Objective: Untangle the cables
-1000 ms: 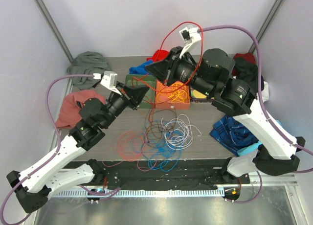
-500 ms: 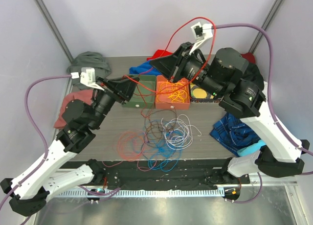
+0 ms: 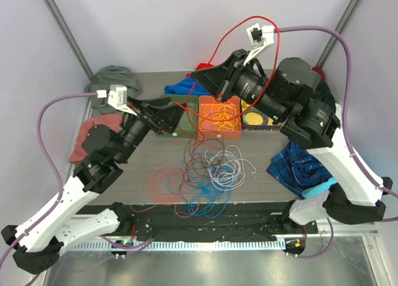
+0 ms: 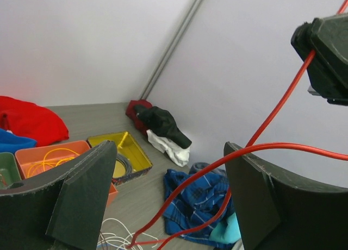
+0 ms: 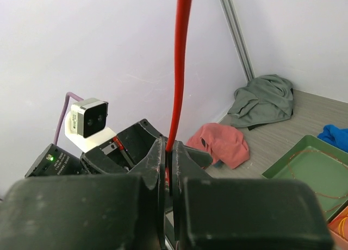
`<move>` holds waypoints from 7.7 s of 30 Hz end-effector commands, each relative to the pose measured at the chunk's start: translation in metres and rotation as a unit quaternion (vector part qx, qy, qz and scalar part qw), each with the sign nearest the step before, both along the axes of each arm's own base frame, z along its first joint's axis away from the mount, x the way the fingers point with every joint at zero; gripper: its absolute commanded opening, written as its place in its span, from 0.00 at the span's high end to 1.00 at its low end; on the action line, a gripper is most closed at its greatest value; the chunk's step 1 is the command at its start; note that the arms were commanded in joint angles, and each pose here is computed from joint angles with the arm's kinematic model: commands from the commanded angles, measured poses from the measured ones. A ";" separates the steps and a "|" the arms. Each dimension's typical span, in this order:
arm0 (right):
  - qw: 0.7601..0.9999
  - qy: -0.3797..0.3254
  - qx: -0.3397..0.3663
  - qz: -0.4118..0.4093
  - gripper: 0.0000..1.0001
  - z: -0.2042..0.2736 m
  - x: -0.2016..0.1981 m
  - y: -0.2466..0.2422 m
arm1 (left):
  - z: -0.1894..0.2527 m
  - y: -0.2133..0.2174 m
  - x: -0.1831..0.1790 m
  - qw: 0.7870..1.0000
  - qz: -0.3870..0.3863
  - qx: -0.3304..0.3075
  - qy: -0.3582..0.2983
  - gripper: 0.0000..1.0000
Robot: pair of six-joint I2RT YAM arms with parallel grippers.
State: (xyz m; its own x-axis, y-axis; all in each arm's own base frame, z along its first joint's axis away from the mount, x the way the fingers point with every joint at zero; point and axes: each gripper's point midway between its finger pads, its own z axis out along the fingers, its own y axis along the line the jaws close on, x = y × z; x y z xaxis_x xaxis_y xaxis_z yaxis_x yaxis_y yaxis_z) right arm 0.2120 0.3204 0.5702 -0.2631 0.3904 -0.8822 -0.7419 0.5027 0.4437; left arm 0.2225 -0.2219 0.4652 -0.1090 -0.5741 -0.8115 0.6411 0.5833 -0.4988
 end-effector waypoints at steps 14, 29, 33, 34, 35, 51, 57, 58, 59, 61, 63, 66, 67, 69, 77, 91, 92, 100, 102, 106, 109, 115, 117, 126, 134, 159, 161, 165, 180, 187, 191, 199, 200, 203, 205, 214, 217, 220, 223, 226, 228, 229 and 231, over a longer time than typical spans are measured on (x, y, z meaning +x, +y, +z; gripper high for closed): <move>0.998 -0.012 -0.011 -0.058 0.99 -0.002 0.018 -0.012 | -0.005 0.008 -0.027 0.999 -0.038 -0.013 -0.023 0.15; 1.000 0.006 -0.003 -0.013 0.99 -0.001 0.016 0.015 | -0.031 -0.030 -0.034 0.992 -0.122 0.010 -0.028 0.07; 1.000 0.010 0.003 0.002 0.99 0.001 0.011 0.019 | -0.037 -0.034 -0.024 0.993 -0.111 0.016 -0.022 0.07; 1.000 0.010 0.005 0.004 0.99 0.002 0.010 0.018 | -0.038 -0.036 -0.023 0.993 -0.111 0.016 -0.022 0.07; 1.000 0.010 0.006 0.006 0.99 0.002 0.009 0.018 | -0.040 -0.037 -0.021 0.994 -0.110 0.017 -0.021 0.07; 1.000 0.014 0.008 0.010 0.99 0.002 0.010 0.021 | -0.049 -0.057 -0.030 0.985 -0.170 -0.008 -0.032 0.08; 0.999 0.025 0.013 0.028 0.99 -0.002 0.011 0.035 | -0.062 -0.070 -0.028 0.981 -0.192 -0.013 -0.017 0.18; 0.999 0.026 0.013 0.031 0.99 -0.002 0.011 0.037 | -0.062 -0.070 -0.026 0.982 -0.190 -0.013 -0.016 0.29; 0.999 0.027 0.012 0.031 0.99 -0.003 0.011 0.037 | -0.063 -0.072 -0.024 0.982 -0.189 -0.012 -0.015 0.37; 0.999 0.029 0.011 0.035 0.99 -0.004 0.010 0.039 | -0.061 -0.072 -0.022 0.983 -0.184 -0.012 -0.018 0.56; 0.999 0.033 0.010 0.036 0.99 -0.007 0.010 0.039 | -0.062 -0.073 -0.019 0.984 -0.179 -0.011 -0.015 0.85; 0.999 0.036 0.004 0.033 0.99 -0.013 0.010 0.037 | -0.057 -0.070 -0.014 0.986 -0.164 -0.010 -0.010 1.00; 0.999 0.037 0.002 0.030 0.99 -0.016 0.010 0.035 | -0.055 -0.069 -0.013 0.987 -0.159 -0.007 -0.007 1.00; 0.999 0.035 -0.005 0.017 0.99 -0.023 0.010 0.027 | -0.050 -0.062 -0.011 0.990 -0.142 -0.006 -0.007 1.00; 0.997 0.049 -0.037 -0.048 0.29 -0.071 0.014 -0.008 | -0.023 -0.024 -0.005 0.998 -0.054 0.036 0.012 1.00; 0.962 0.101 -0.150 -0.203 0.12 -0.185 0.023 -0.090 | 0.064 0.021 0.001 0.997 0.048 0.060 -0.029 1.00; 0.961 0.106 -0.157 -0.200 0.12 -0.197 0.022 -0.091 | 0.068 0.021 0.003 0.996 0.053 0.063 -0.034 1.00; 0.984 0.089 -0.125 -0.096 0.13 -0.239 -0.002 -0.063 | 0.130 0.017 0.010 0.994 0.067 0.043 -0.081 1.00; 0.985 0.084 -0.124 -0.087 0.13 -0.253 -0.003 -0.060 | 0.153 0.020 0.007 0.992 0.069 0.033 -0.098 1.00; 0.983 0.069 -0.139 -0.100 0.15 -0.272 0.006 -0.056 | 0.176 0.008 0.013 0.991 0.062 0.030 -0.115 1.00; 0.982 0.043 -0.140 -0.120 0.14 -0.288 0.016 -0.054 | 0.195 0.006 0.014 0.990 0.061 0.023 -0.128 1.00; 0.980 -0.010 -0.140 -0.143 0.12 -0.288 0.037 -0.039 | 0.217 0.002 0.010 0.988 0.049 0.009 -0.146 1.00; 0.978 -0.018 -0.147 -0.144 0.12 -0.292 0.045 -0.028 | 0.218 0.000 0.011 0.988 0.047 0.009 -0.146 1.00; 0.980 -0.056 -0.128 -0.140 0.12 -0.284 0.070 0.014 | 0.215 -0.006 0.016 0.988 0.047 0.014 -0.144 1.00; 0.985 -0.063 -0.103 -0.121 0.12 -0.280 0.078 0.040 | 0.215 -0.005 0.018 0.988 0.052 0.021 -0.146 1.00; 0.984 0.004 -0.093 -0.149 0.60 -0.287 0.113 0.032 | 0.213 -0.007 0.010 0.990 0.029 0.002 -0.140 1.00; 0.983 0.012 -0.076 -0.165 0.81 -0.279 0.122 0.021 | 0.203 -0.008 0.012 0.991 0.030 0.006 -0.134 1.00; 0.977 0.014 -0.068 -0.200 0.99 -0.255 0.127 -0.004 | 0.196 0.009 0.002 0.990 0.042 -0.006 -0.133 1.00; 0.973 0.054 -0.034 -0.221 0.99 -0.103 0.131 -0.056 | 0.103 0.035 -0.015 0.993 0.053 0.004 -0.106 1.00; 0.985 0.077 -0.014 -0.152 0.99 -0.074 0.108 -0.041 | 0.044 0.013 -0.012 0.994 0.016 0.034 -0.098 1.00; 0.990 0.089 -0.006 -0.109 0.99 -0.069 0.091 -0.035 | 0.029 0.007 -0.010 0.994 0.008 0.032 -0.103 1.00; 0.993 0.103 0.002 -0.051 0.99 -0.054 0.064 -0.031 | 0.004 -0.012 -0.005 0.993 -0.018 0.048 -0.104 1.00; 0.993 0.105 0.005 -0.045 0.99 -0.053 0.061 -0.030 | 0.003 -0.013 -0.005 0.993 -0.018 0.048 -0.104 1.00; 0.993 0.110 0.003 -0.037 0.99 -0.053 0.057 -0.030 | -0.002 -0.019 -0.003 0.993 -0.026 0.047 -0.102 1.00; 0.993 0.114 0.002 -0.032 0.99 -0.055 0.056 -0.028 | -0.007 -0.025 -0.002 0.993 -0.037 0.050 -0.100 1.00; 0.990 0.141 0.005 0.022 0.99 -0.060 0.045 -0.005 | -0.021 -0.032 0.004 0.993 -0.039 0.056 -0.092 1.00; 0.990 0.139 0.000 0.024 0.99 -0.061 0.045 0.000 | -0.022 -0.037 0.001 0.992 -0.054 0.057 -0.096 1.00; 0.989 0.144 -0.006 0.025 0.99 -0.067 0.048 0.005 | -0.023 -0.041 0.001 0.992 -0.063 0.056 -0.096 1.00; 0.989 0.148 -0.010 0.026 0.99 -0.072 0.051 0.009 | -0.025 -0.043 0.001 0.992 -0.066 0.057 -0.094 1.00; 0.989 0.147 -0.018 0.018 0.99 -0.076 0.055 0.009 | -0.025 -0.042 0.000 0.992 -0.066 0.056 -0.095 1.00; 0.990 0.141 -0.022 0.007 0.99 -0.076 0.057 0.006 | -0.024 -0.040 0.000 0.992 -0.063 0.056 -0.095 1.00; 0.990 0.140 -0.025 0.001 0.99 -0.078 0.060 0.005 | -0.025 -0.040 -0.001 0.992 -0.064 0.056 -0.095 1.00; 0.990 0.137 -0.033 -0.007 0.99 -0.081 0.063 0.005 | -0.025 -0.039 -0.001 0.992 -0.064 0.056 -0.095 1.00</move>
State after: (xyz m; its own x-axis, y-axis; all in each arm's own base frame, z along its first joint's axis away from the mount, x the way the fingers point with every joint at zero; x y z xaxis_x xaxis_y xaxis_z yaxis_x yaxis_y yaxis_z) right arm 0.2756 0.3302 0.4673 -0.5543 0.3203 -0.7682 -0.5566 0.5436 0.6283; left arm 0.2296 -0.2655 0.4203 -0.0572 -0.4224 -0.9046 0.7638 0.5650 -0.3121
